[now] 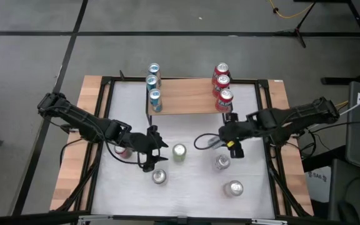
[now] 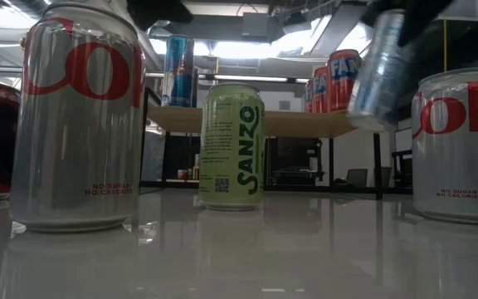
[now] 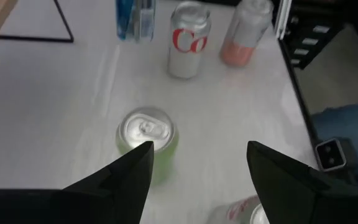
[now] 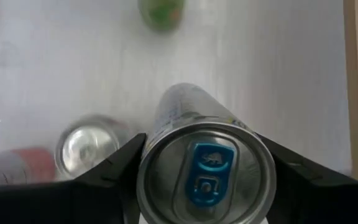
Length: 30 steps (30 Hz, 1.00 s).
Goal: Sort soda cans
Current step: Put the blue soda can on the shelf aligned with the blue soda cans
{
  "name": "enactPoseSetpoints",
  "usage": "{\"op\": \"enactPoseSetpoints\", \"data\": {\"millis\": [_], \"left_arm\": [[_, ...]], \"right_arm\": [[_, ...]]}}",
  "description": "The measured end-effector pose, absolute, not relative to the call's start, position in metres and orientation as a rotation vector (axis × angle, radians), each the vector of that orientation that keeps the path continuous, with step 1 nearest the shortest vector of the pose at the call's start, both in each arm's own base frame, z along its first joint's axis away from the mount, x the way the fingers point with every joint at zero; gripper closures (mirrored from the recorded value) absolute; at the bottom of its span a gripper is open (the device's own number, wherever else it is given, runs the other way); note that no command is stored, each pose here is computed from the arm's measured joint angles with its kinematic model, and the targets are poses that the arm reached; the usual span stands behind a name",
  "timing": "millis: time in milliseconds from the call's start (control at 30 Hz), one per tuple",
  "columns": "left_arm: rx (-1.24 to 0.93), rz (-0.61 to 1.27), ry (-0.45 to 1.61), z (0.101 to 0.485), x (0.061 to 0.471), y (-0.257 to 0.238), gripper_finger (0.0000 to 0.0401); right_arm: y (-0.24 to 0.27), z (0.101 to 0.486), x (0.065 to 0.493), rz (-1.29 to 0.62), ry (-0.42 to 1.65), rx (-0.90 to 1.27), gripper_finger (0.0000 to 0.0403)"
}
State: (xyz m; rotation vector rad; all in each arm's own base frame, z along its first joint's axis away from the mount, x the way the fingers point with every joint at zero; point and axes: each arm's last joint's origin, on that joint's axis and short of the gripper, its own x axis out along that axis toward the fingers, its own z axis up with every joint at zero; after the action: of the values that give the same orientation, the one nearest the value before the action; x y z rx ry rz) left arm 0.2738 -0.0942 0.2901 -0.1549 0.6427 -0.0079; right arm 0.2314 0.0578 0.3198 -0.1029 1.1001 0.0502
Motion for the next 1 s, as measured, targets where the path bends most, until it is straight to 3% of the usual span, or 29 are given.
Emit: {"op": "enactPoseSetpoints", "data": {"millis": [367, 733, 1000], "left_arm": [[-0.17, 0.068, 0.517, 0.299, 0.28, -0.093, 0.0149], [-0.193, 0.142, 0.434, 0.301, 0.286, -0.094, 0.0149], [-0.134, 0.155, 0.439, 0.28, 0.308, -0.098, 0.0149]], "right_arm": [[0.05, 0.311, 0.28, 0.297, 0.975, -0.303, 0.0172], [0.053, 0.272, 0.296, 0.368, 1.191, -0.376, 0.0171], [0.055, 0.252, 0.305, 0.376, 1.268, -0.376, 0.0171]]}}
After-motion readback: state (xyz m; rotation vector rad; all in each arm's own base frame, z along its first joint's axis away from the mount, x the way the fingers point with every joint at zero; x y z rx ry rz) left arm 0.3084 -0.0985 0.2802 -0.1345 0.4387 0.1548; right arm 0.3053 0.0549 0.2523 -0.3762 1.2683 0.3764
